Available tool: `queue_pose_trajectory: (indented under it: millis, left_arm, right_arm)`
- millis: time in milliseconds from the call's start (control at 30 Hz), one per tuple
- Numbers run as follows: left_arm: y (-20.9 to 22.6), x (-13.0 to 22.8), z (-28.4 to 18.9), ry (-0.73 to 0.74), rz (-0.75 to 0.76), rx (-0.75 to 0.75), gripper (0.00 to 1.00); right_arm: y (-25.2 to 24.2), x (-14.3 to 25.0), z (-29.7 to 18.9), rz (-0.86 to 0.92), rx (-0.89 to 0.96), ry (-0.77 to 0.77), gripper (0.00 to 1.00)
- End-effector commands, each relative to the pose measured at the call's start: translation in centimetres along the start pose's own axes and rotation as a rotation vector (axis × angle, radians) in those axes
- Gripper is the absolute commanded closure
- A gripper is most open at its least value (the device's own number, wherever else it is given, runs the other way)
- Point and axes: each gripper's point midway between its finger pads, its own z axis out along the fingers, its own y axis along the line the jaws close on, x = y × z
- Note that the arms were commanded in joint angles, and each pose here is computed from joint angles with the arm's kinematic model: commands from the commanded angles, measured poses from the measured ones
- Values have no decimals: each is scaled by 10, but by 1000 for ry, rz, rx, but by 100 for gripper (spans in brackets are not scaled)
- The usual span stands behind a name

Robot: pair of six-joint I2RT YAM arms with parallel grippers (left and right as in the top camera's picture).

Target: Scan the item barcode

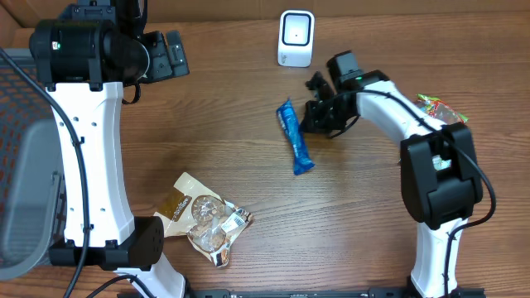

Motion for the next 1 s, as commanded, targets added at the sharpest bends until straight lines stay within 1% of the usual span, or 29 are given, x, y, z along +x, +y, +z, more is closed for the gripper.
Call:
queue_pose_trajectory:
  millis: [0,133,167,200,233,267,333,367,467,533,667,733,967]
  left_arm:
    - [-4,-1,0,-5,-2,0,0]
    - [-4,-1,0,-5,-2,0,0]
    - [-4,-1,0,-5,-2,0,0]
    - [-4,-1,0,-5,-2,0,0]
    - [-4,-1,0,-5,-2,0,0]
    - [-4,-1,0,-5,-2,0,0]
    - [-4,-1,0,-5,-2,0,0]
    - [-4,-1,0,-5,-2,0,0]
    - [-4,-1,0,-5,-2,0,0]
    - [-4,-1,0,-5,-2,0,0]
    - [-4,-1,0,-5,-2,0,0]
    - [-4,-1,0,-5,-2,0,0]
    - [-4,-1,0,-5,-2,0,0]
  right_arm:
    - [12,5,9,-31,-28,20,96]
    - [6,4,11,-10,24,11,96]
    - [3,0,10,12,32,-2,87]
    - [0,-4,7,35,29,-18,71]
    - [-3,-8,5,58,25,-33,52]
    - [-5,-12,2,72,7,-47,38]
    - [-4,-20,-4,73,-47,-71,21]
    - [-3,-23,-6,73,-66,-79,19]
    - [-4,-26,-4,78,-96,-83,18]
    - [-1,-23,4,76,-114,-67,20]
    - [2,-12,25,80,-127,-17,29]
    - [1,-8,33,88,-125,4,35]
    - [4,-3,39,133,-123,25,43]
